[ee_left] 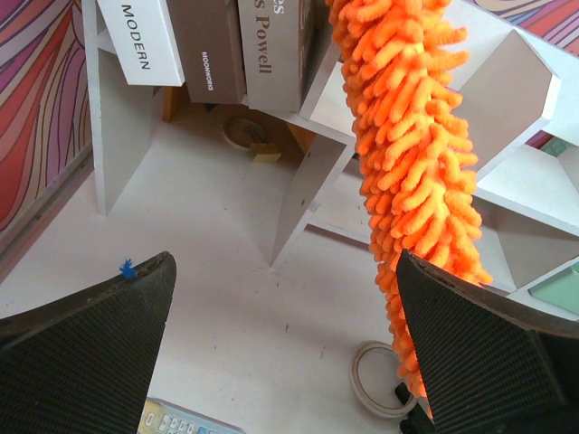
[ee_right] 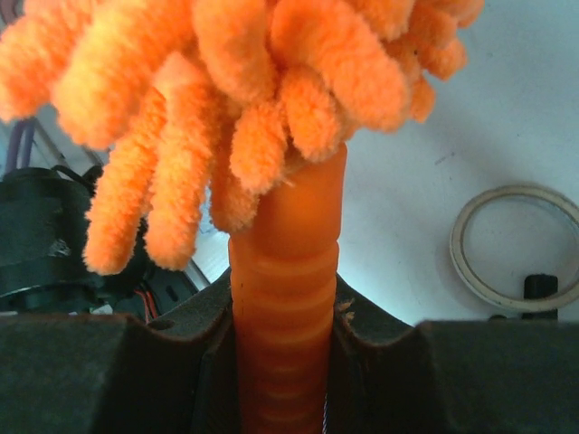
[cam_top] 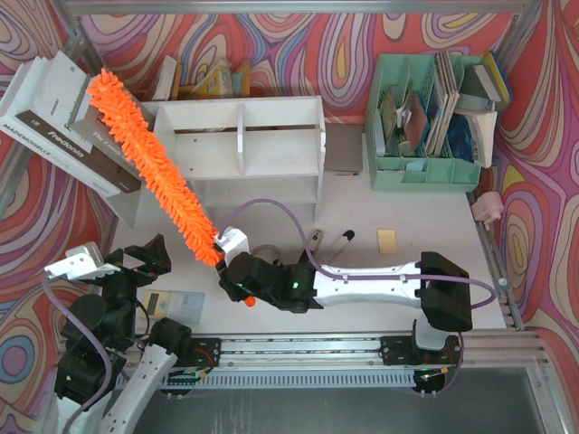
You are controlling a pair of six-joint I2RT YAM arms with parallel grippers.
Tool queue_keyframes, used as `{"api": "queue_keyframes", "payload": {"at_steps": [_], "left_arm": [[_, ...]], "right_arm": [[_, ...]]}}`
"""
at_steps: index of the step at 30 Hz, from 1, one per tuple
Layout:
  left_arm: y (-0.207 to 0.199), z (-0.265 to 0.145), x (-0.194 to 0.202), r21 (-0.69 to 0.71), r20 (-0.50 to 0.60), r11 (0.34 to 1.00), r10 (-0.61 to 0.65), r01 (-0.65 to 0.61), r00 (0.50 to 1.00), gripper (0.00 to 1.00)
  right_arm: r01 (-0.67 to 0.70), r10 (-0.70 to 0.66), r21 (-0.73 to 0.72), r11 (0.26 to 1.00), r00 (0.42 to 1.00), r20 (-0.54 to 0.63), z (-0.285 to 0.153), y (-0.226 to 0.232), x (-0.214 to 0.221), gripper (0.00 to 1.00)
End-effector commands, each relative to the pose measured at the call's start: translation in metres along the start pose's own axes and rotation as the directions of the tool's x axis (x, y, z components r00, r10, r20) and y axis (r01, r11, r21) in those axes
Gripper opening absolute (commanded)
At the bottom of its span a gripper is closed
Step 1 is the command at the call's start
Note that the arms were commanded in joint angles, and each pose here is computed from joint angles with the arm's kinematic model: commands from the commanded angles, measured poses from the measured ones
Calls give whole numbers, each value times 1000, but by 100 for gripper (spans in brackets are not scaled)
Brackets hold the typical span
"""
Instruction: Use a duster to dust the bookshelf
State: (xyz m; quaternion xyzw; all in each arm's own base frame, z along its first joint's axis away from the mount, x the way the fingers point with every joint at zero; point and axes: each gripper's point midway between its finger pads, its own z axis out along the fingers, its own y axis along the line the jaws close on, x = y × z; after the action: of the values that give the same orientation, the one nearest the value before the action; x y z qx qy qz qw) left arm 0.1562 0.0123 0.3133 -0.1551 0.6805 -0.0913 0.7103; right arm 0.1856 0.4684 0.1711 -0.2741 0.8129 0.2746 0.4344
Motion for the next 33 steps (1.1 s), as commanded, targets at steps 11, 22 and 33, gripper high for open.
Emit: {"api": "queue_keyframes", "payload": {"at_steps": [11, 22, 33], "left_arm": [[2, -1, -1, -5, 19, 1000, -14, 14, 1000, 98], [1, 0, -1, -4, 19, 1000, -14, 14, 1000, 98], [1, 0, -1, -1, 18, 1000, -15, 15, 1000, 98]], "right_arm": [[2, 2, -47, 999, 996, 87, -10, 16, -20, 0], [17, -15, -17, 1000, 994, 107, -15, 21, -15, 0], [-24, 23, 6, 1000, 998, 63, -6, 10, -7, 0]]}}
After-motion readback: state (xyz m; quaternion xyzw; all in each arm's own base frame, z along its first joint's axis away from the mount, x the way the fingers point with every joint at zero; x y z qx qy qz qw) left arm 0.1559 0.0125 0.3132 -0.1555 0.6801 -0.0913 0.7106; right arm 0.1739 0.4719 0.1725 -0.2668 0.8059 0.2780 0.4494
